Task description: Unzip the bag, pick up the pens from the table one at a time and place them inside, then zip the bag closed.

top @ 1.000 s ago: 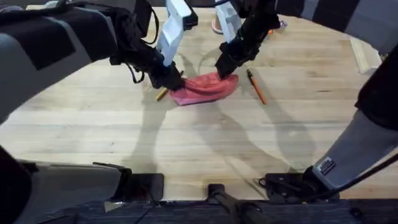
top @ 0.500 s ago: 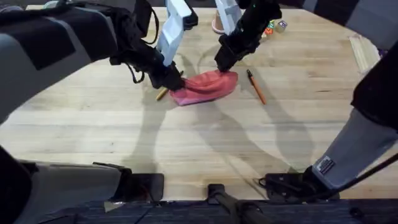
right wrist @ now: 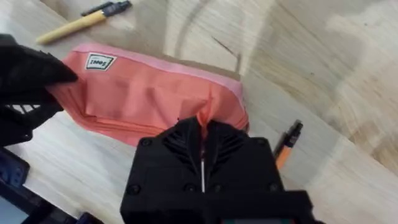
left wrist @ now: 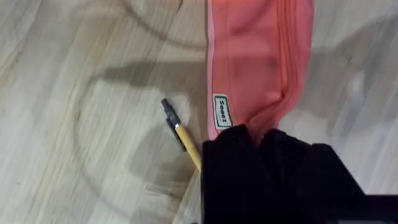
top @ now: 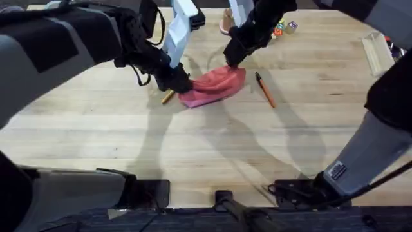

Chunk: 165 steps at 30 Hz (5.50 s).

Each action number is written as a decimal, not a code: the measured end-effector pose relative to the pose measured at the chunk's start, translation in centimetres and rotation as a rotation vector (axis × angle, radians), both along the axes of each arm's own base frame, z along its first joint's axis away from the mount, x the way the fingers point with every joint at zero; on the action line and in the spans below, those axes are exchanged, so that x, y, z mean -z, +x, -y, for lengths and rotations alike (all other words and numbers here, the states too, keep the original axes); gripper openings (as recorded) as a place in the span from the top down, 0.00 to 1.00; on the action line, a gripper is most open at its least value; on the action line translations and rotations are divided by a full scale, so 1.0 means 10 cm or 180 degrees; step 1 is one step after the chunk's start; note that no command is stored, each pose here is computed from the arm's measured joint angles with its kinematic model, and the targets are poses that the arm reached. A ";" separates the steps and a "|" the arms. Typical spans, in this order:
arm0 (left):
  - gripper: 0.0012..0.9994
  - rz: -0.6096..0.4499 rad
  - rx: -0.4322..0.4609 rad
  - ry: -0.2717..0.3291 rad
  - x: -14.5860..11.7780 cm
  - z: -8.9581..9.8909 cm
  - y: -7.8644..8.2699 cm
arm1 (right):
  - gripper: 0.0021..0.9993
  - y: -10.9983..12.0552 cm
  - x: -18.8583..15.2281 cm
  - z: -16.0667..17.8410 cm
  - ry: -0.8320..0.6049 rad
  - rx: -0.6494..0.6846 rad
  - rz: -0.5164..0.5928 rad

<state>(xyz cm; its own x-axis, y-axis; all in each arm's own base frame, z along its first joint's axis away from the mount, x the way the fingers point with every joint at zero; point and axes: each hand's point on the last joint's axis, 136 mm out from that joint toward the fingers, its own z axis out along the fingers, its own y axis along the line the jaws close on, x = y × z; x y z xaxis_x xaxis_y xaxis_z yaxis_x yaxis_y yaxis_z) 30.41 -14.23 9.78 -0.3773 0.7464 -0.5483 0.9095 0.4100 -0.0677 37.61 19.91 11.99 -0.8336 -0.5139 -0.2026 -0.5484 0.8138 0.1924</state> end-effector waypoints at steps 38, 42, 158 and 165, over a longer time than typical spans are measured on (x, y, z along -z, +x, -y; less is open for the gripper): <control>0.96 -0.0043 -0.0053 0.0159 0.05 -0.09 -0.02 | 0.97 -0.16 -0.06 -0.50 0.0225 -0.0249 0.0034; 0.96 -0.0050 -0.0065 0.0179 0.06 -0.10 -0.02 | 0.97 -0.19 -0.07 -0.55 0.0310 -0.0262 0.0001; 0.96 0.0081 0.0127 -0.0181 -0.07 0.15 0.02 | 0.16 0.39 -0.12 0.08 0.0325 -0.0077 0.0356; 0.96 0.0081 0.0127 -0.0181 -0.07 0.15 0.02 | 0.22 0.34 -0.09 -0.03 0.0327 -0.0167 0.0343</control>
